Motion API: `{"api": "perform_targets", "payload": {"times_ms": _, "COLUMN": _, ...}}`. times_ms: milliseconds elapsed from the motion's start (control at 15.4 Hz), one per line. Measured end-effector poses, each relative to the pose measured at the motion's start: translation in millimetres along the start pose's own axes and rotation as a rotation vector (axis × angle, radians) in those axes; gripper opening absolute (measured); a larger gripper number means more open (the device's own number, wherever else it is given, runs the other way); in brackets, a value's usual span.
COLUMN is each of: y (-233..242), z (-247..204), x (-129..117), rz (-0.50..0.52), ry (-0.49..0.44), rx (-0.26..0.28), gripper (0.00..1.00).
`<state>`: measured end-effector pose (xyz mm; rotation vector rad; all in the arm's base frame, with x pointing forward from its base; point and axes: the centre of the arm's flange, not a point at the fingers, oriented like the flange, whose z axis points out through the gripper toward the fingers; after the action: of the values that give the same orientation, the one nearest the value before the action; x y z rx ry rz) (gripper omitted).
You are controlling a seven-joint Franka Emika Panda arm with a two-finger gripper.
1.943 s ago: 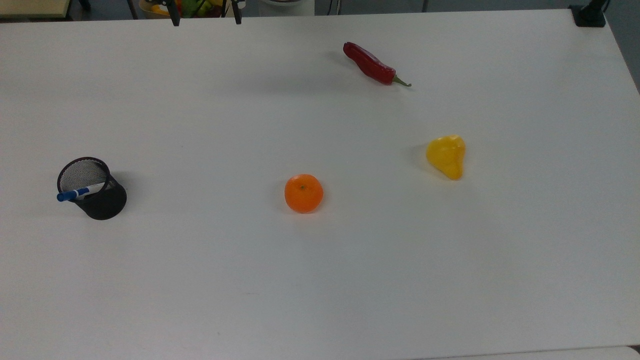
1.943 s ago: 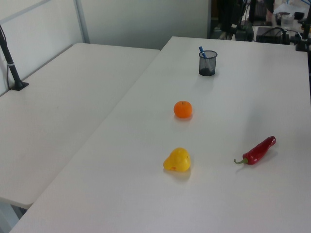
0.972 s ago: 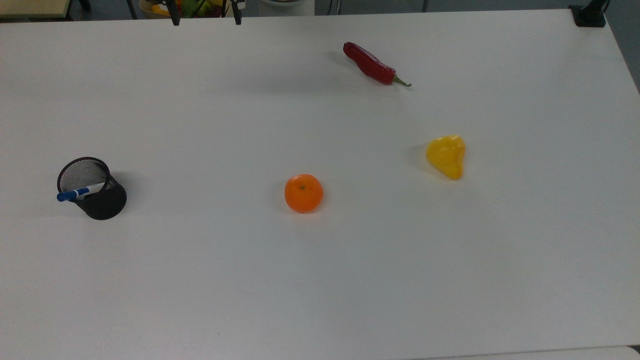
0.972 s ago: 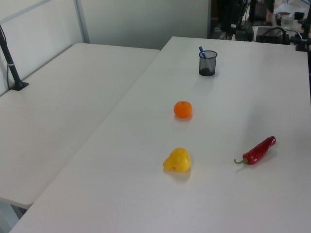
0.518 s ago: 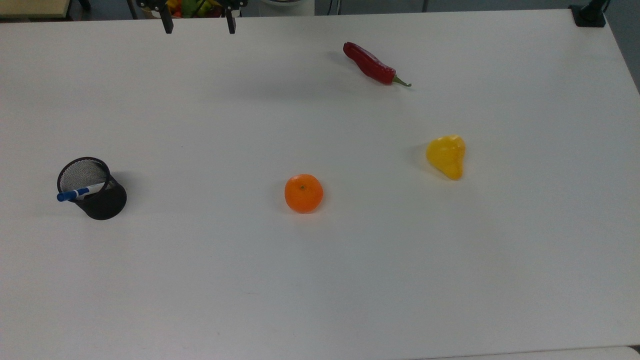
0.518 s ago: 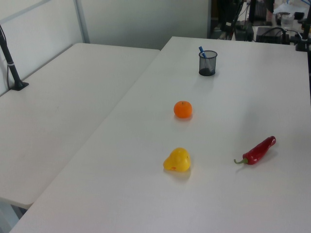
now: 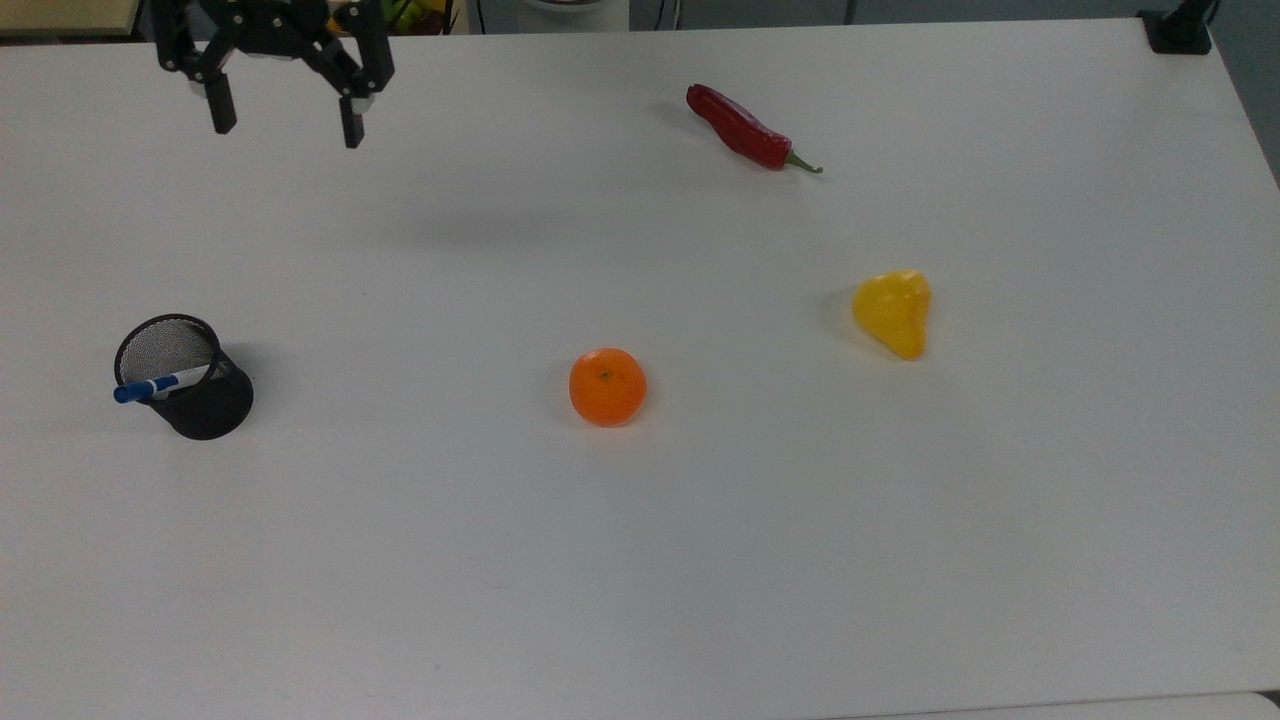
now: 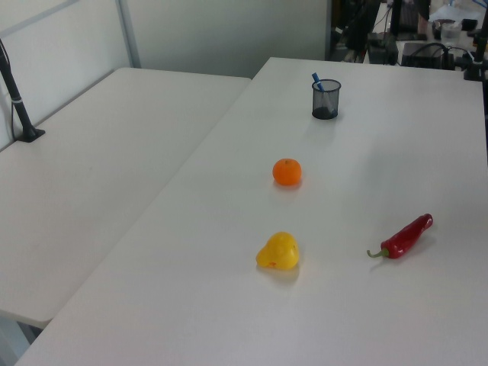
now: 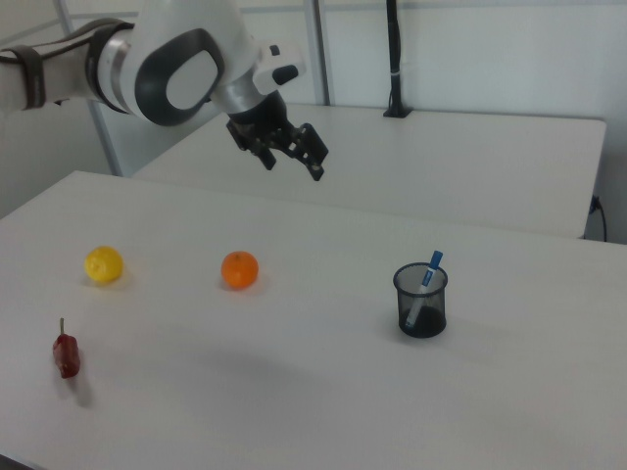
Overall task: Take marker pen
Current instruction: 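Move the open gripper over the black mesh pen cup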
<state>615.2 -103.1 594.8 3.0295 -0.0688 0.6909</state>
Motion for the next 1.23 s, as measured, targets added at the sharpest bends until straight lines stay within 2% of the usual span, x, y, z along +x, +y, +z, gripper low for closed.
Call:
{"api": "perform_targets", "payload": {"times_ms": 194, "y": 25.1, "z": 11.0, "x": 5.6, "rz": 0.033, "ry": 0.063, "rx": -0.033, "gripper": 1.0}}
{"api": "perform_targets", "payload": {"times_ms": 453, "y": 53.6, "z": 27.3, "x": 6.7, "rz": 0.068, "ry": 0.103, "rx": -0.071, "gripper": 1.0}}
{"api": "perform_targets", "payload": {"times_ms": 777, "y": 82.2, "z": 68.1, "x": 7.2, "rz": 0.095, "ry": 0.16, "rx": -0.118, "gripper": 0.98}}
{"api": "perform_targets", "payload": {"times_ms": 907, "y": 94.3, "z": 87.1, "x": 6.3, "rz": 0.104, "ry": 0.19, "rx": -0.141, "gripper": 0.88}}
{"api": "perform_targets", "payload": {"times_ms": 1231, "y": 105.5, "z": 126.5, "x": 2.1, "rz": 0.106, "ry": 0.22, "rx": -0.17, "gripper": 0.79}}
